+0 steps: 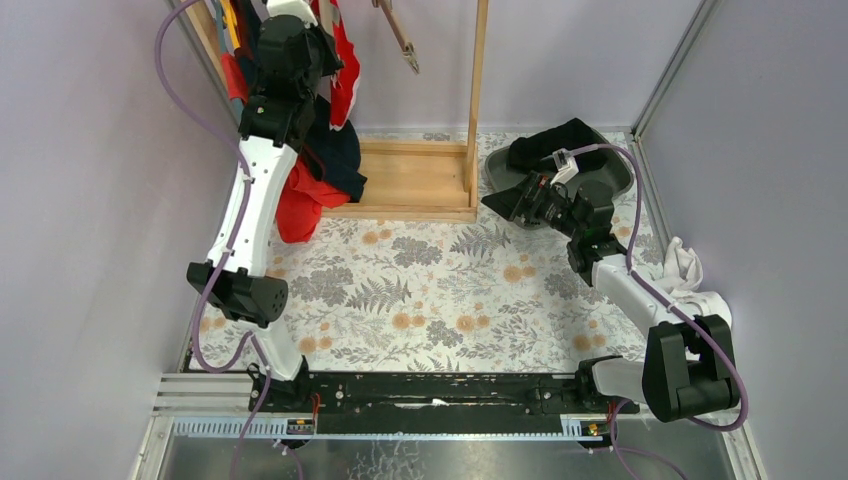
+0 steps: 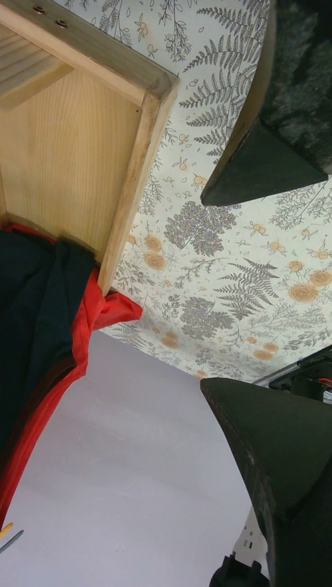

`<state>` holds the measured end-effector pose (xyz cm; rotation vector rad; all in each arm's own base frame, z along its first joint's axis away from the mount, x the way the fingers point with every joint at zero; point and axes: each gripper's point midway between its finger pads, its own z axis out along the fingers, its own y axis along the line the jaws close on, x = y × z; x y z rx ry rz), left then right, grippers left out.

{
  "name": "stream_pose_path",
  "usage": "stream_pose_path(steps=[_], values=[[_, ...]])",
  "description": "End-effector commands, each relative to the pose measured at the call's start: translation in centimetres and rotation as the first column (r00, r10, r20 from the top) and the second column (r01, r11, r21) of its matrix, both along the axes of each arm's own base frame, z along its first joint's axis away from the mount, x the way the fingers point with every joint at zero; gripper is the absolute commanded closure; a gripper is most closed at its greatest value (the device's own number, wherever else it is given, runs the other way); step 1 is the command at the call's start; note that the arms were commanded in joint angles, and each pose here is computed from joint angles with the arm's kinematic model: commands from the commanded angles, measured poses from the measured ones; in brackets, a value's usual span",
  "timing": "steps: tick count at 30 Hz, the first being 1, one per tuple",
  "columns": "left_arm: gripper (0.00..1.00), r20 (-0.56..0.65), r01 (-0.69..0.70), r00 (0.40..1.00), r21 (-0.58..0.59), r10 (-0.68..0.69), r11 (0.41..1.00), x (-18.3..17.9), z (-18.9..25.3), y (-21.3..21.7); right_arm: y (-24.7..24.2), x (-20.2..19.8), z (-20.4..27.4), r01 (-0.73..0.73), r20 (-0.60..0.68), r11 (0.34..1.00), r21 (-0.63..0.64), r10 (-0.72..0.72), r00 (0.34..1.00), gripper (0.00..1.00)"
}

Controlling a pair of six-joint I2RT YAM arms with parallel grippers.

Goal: Clip the underwear to the hanger
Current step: Place the hanger at the clothesline.

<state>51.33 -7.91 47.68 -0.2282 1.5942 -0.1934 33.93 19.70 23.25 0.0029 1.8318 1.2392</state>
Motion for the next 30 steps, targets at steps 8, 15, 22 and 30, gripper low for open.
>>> stream_pose_path(steps=[8, 15, 22, 30], values=[[1.0, 0.232, -0.014, 0.973, 0.017, 0.01, 1.0, 2.8, 5.8, 0.6, 0.4, -0.1, 1.6, -0.036, 0.072, 0.999, 0.037, 0.033, 0.997, 0.01], [1.0, 0.264, -0.034, 0.964, 0.032, 0.024, 0.999, 4.4, 5.6, 1.0, 0.5, -0.1, 1.5, -0.042, 0.073, 0.998, 0.042, 0.039, 0.997, 0.01], [1.0, 0.264, -0.042, 0.964, 0.036, 0.031, 0.998, 5.5, 5.6, 1.1, 0.5, -0.1, 1.2, -0.043, 0.069, 0.998, 0.041, 0.04, 0.997, 0.01], [1.0, 0.273, -0.054, 0.961, 0.051, 0.038, 0.997, 6.1, 5.8, 1.4, 0.6, -0.1, 1.3, -0.049, 0.072, 0.998, 0.044, 0.046, 0.996, 0.01]])
